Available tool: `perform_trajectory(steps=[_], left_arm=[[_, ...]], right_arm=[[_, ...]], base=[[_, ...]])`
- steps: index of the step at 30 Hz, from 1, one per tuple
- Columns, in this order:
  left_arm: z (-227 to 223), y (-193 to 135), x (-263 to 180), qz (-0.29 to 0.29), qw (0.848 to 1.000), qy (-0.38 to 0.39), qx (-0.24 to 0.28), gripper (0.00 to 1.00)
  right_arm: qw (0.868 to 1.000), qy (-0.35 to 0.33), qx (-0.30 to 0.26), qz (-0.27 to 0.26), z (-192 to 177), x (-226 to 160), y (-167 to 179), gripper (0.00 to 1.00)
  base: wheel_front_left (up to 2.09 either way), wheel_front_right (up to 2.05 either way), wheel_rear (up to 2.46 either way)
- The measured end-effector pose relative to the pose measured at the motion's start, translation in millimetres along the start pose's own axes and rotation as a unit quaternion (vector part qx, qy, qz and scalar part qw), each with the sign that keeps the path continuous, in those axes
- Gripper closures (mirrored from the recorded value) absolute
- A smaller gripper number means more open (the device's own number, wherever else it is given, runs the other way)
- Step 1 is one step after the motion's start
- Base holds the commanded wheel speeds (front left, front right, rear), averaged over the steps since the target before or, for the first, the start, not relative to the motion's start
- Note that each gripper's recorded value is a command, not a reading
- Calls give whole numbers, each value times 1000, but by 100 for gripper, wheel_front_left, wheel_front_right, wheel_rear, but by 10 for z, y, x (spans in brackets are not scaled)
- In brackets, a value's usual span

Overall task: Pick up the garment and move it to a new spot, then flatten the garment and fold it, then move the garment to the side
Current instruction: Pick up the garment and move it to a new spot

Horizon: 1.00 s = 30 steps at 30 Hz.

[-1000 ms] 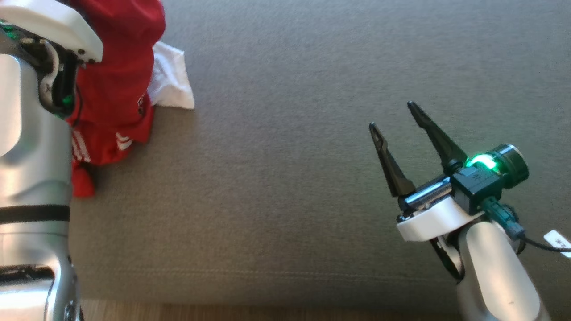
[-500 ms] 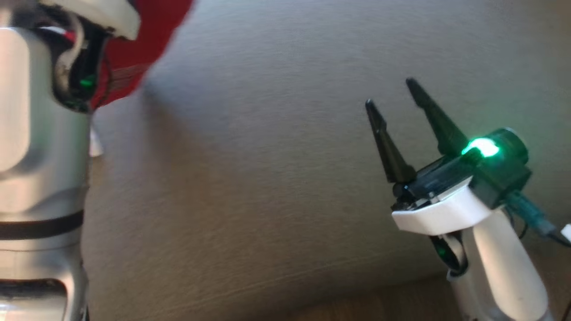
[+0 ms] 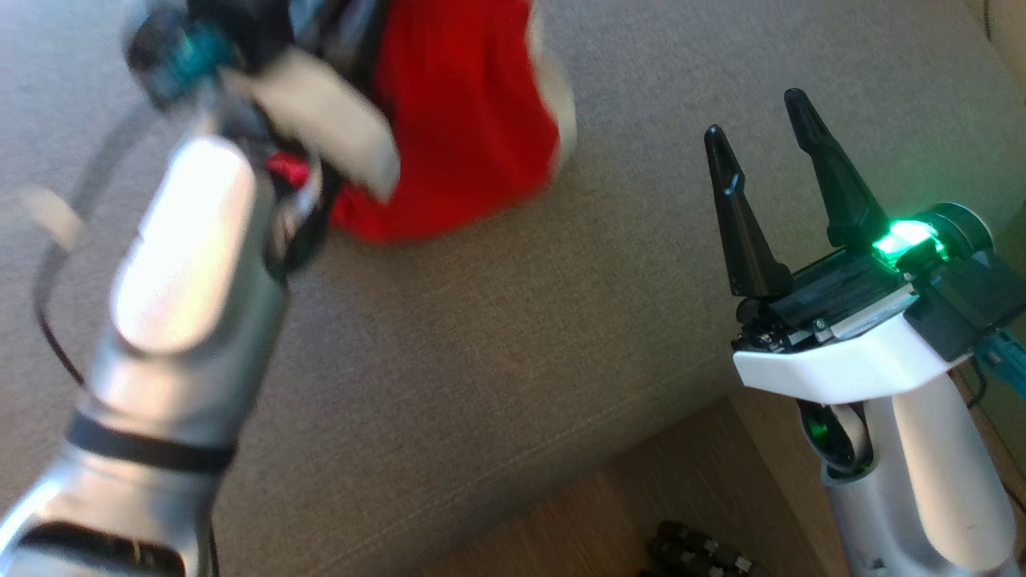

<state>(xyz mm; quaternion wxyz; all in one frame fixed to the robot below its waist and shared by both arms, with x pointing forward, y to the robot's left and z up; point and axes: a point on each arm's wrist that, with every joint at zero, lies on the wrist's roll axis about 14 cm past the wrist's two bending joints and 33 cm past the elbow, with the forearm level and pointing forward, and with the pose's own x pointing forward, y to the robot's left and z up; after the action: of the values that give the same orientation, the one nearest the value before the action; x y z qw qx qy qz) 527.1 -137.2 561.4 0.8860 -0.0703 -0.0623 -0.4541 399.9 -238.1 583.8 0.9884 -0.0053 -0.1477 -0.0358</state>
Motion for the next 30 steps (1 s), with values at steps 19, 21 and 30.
perform_trajectory(steps=[19, 21, 30], left_arm=[[-609, 345, -991, 191, 978, 52, -64, 0], [-501, 368, -1071, 203, 977, 38, -56, 0], [-150, 388, -2250, 324, 945, -5, -43, 0]], right_arm=[[996, 35, 23, 84, -293, 17, 614, 0], [995, 39, 23, 89, -321, -5, 652, 0], [991, 51, 34, 116, -376, -138, 880, 0]], base=[[0, 0, 0], [0, 0, 0], [0, 0, 0]])
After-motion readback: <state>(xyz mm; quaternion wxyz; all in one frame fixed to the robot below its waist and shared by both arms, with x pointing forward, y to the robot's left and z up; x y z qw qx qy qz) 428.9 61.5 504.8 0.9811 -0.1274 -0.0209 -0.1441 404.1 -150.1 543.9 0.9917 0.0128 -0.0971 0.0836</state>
